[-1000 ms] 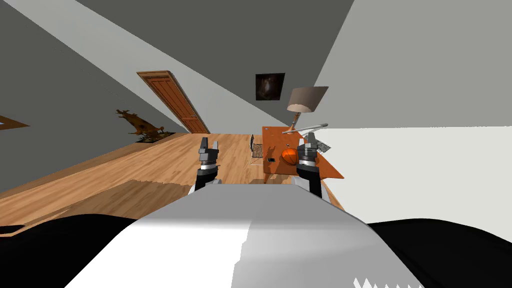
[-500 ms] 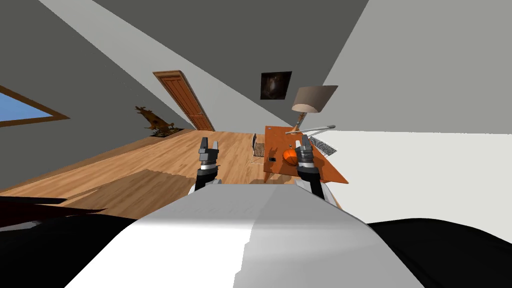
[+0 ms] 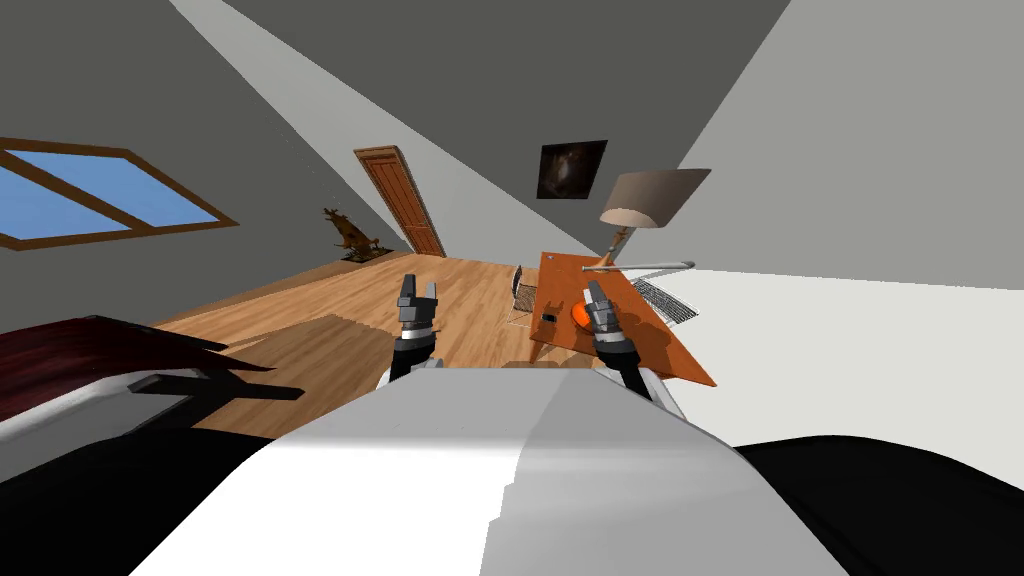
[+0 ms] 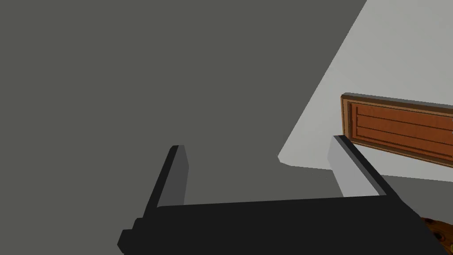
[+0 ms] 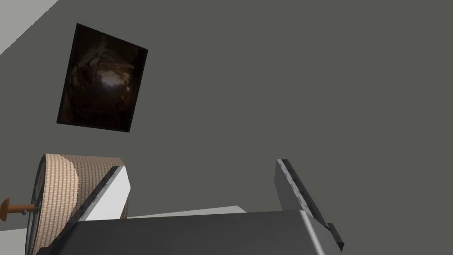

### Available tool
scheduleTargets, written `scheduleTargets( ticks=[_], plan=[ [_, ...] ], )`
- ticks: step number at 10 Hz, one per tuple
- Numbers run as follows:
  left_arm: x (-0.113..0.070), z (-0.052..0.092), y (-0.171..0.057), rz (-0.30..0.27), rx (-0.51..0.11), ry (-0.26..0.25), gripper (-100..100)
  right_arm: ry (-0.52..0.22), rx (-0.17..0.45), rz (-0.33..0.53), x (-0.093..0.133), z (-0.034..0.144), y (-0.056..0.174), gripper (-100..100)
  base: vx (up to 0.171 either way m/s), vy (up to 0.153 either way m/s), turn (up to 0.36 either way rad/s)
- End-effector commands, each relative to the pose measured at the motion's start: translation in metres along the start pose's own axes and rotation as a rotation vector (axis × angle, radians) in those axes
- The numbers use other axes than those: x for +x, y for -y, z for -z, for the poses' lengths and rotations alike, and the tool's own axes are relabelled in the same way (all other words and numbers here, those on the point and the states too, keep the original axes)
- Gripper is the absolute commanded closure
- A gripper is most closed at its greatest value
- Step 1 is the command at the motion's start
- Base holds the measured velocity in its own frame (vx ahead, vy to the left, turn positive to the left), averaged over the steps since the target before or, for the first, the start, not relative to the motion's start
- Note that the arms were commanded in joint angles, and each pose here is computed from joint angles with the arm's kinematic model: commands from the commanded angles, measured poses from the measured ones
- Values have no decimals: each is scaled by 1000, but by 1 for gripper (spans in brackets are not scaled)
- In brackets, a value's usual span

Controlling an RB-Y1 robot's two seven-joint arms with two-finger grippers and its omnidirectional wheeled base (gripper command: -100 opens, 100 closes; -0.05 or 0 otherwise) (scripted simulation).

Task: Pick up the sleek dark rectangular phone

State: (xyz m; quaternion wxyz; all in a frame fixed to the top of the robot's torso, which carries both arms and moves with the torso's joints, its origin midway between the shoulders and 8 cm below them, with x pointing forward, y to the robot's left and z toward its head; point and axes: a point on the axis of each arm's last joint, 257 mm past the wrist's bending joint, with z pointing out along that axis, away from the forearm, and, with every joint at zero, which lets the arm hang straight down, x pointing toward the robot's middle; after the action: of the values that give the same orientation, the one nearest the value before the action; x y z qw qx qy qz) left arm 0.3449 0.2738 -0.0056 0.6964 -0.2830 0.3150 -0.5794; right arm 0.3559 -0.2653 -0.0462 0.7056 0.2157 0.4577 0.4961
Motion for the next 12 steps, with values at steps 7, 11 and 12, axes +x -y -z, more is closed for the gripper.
scheduleTargets(
  ticks=[7, 11, 12],
  plan=[
    [0, 0, 0, 0, 0, 0, 0, -295, 116, 116, 59, 57, 61, -100, -98, -62, 315],
    [0, 0, 0, 0, 0, 0, 0, -415, 187, 153, 79, 92, 92, -100, -50, -18, 249],
    [0, 0, 0, 0, 0, 0, 0, -476, 226, 171, 87, 113, 107, -100, -38, -11, 344]
  ],
)
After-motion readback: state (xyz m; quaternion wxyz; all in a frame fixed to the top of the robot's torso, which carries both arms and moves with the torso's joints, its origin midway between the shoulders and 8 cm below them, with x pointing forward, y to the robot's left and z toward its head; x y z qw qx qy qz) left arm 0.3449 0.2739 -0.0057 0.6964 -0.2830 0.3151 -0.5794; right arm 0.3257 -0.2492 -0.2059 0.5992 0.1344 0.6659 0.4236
